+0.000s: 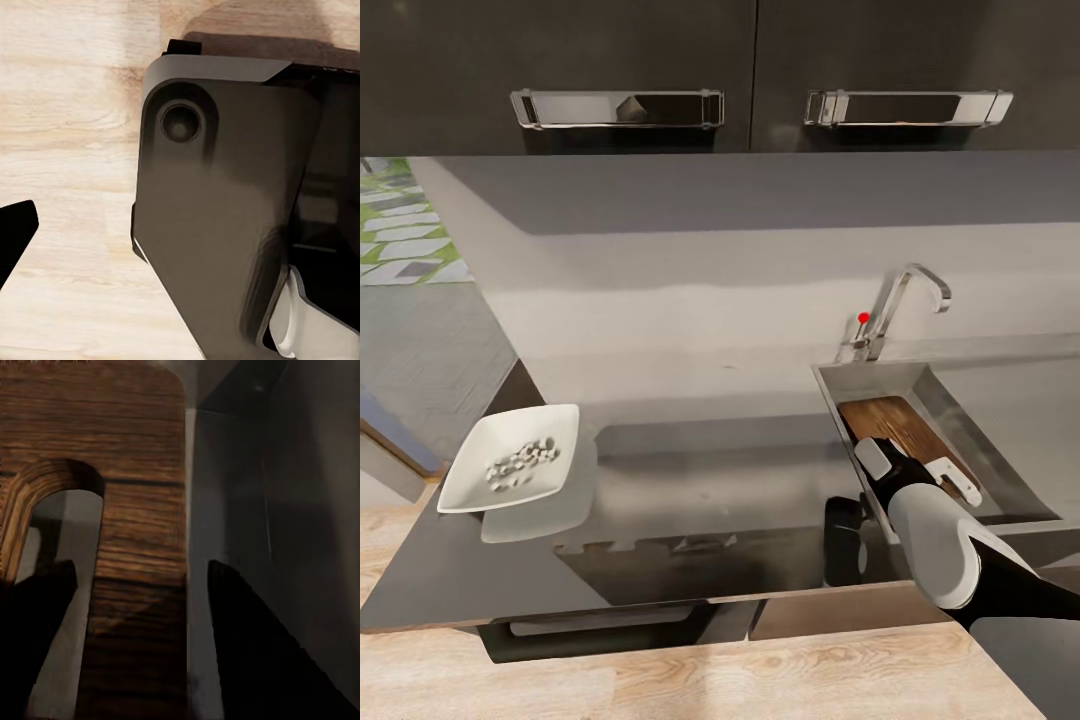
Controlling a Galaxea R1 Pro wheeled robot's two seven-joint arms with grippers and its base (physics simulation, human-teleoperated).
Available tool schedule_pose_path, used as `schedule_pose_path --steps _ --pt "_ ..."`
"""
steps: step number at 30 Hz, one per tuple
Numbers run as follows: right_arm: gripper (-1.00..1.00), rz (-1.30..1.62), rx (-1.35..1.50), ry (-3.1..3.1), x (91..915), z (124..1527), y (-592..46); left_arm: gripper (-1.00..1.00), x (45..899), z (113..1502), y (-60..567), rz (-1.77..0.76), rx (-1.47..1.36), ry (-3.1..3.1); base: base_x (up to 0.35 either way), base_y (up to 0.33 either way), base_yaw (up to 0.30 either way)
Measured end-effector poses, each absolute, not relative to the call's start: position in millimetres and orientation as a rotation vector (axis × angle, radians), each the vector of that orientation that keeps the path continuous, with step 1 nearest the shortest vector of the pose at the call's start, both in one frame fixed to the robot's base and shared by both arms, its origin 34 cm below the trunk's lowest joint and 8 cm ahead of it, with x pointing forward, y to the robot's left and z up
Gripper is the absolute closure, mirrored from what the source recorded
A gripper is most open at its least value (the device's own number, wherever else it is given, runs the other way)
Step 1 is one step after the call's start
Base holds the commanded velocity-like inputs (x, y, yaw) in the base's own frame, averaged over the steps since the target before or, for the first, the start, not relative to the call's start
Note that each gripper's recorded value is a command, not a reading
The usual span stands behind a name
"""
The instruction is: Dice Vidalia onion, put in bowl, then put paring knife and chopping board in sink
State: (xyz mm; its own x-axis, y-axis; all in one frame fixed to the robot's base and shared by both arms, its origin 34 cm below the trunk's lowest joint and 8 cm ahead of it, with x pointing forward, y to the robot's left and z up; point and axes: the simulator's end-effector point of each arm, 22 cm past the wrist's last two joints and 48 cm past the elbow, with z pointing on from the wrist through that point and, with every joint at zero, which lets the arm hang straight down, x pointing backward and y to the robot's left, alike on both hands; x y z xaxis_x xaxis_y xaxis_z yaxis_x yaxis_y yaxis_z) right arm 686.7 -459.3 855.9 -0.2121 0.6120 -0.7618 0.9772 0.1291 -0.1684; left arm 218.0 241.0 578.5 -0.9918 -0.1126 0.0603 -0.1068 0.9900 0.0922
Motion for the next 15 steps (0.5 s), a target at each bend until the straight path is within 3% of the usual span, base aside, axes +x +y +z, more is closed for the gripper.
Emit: schedule_pose_path --steps 15 --pt "-1.00 -0.903 1.527 1.879 690.2 859.4 -460.9 -1.00 218.0 578.5 241.0 -0.137 0.169 -3.069 0.000 0.000 0.000"
